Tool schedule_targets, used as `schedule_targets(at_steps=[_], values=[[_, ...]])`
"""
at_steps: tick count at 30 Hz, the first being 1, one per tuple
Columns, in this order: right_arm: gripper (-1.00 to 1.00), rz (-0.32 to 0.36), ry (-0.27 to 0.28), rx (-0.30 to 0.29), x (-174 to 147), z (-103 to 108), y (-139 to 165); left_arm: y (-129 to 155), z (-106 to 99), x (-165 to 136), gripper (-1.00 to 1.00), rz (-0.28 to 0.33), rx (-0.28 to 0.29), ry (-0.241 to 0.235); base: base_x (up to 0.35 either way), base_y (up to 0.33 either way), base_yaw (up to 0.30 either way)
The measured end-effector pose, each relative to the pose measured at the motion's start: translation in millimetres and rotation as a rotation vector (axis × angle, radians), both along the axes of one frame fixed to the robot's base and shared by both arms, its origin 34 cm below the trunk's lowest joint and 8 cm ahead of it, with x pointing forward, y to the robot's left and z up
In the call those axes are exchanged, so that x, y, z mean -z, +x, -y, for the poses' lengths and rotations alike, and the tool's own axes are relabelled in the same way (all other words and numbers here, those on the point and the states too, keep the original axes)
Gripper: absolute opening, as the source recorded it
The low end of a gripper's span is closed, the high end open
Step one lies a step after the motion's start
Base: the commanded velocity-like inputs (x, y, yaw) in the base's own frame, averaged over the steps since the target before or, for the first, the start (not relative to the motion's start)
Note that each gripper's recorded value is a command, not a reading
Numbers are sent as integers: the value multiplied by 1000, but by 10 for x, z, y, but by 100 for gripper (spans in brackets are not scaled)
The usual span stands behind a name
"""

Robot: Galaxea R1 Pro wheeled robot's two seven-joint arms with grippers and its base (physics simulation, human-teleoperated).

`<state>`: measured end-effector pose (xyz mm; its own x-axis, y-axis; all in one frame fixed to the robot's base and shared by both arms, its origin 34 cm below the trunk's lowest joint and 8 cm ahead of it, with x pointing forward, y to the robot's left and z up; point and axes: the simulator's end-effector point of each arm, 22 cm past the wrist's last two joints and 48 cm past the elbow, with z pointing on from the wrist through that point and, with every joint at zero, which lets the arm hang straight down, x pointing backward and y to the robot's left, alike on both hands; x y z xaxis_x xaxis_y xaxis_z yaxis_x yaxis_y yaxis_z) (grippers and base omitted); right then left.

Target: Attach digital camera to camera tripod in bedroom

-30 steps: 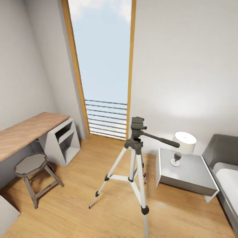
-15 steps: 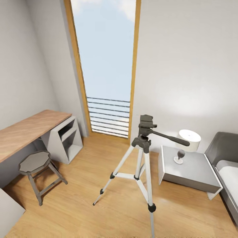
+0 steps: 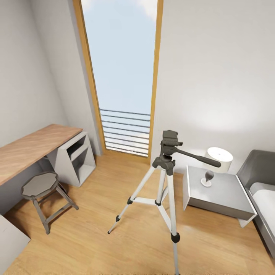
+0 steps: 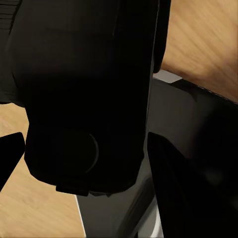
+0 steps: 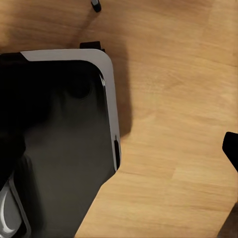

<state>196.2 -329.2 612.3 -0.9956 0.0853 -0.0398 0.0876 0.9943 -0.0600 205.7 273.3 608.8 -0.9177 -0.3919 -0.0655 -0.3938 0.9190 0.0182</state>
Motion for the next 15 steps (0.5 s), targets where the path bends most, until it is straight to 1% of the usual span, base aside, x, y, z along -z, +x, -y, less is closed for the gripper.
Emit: schedule_targets(at_steps=[15], values=[[100, -24, 0, 0, 20, 0, -95, -96, 0, 22, -100, -24, 0, 0, 0, 0, 0]])
